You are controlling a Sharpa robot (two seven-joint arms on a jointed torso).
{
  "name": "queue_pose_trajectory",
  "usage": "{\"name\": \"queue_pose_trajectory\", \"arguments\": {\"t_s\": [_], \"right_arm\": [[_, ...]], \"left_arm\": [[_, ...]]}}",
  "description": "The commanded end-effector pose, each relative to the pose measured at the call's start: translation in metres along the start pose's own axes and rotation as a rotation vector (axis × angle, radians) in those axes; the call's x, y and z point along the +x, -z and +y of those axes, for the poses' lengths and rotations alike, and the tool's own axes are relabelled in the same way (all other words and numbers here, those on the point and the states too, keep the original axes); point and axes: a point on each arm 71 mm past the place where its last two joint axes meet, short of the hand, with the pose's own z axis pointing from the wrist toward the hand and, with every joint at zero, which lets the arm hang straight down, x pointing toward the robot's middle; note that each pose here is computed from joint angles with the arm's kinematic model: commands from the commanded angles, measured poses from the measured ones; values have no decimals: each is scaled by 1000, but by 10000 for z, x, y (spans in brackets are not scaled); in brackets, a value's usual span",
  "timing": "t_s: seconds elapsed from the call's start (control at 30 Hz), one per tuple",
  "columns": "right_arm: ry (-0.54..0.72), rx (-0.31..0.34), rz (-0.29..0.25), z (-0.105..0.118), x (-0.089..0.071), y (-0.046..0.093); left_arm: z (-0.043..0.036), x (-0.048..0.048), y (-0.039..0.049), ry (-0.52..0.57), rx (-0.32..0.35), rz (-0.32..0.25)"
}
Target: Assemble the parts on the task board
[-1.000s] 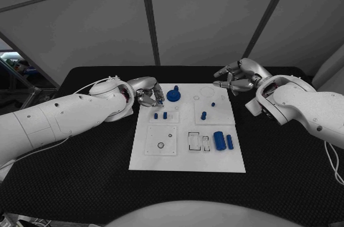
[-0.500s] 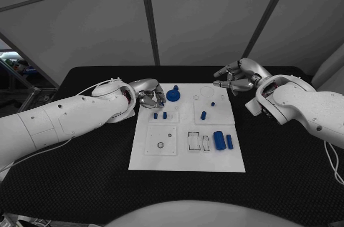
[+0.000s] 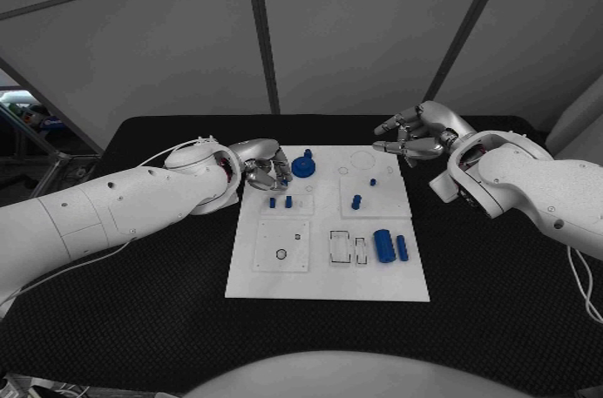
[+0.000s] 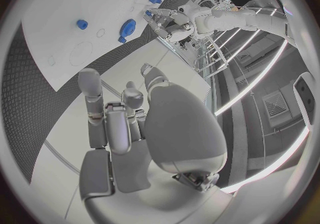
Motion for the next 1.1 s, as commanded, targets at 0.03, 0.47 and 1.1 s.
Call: {"name": "queue_pose_trajectory", "arguments": {"t_s": [0.03,0.47,1.1], "right_arm": [[-2,-9,-1,16,-5,-1],[-2,-8,-1,15,-6,1],[-1,-6,-2,8,-11,2]], "left_arm": [[9,8,-9,-10,-9,19],[20,11,-23,-13,-16,21],[21,18,-37,-13,-18,26]]}}
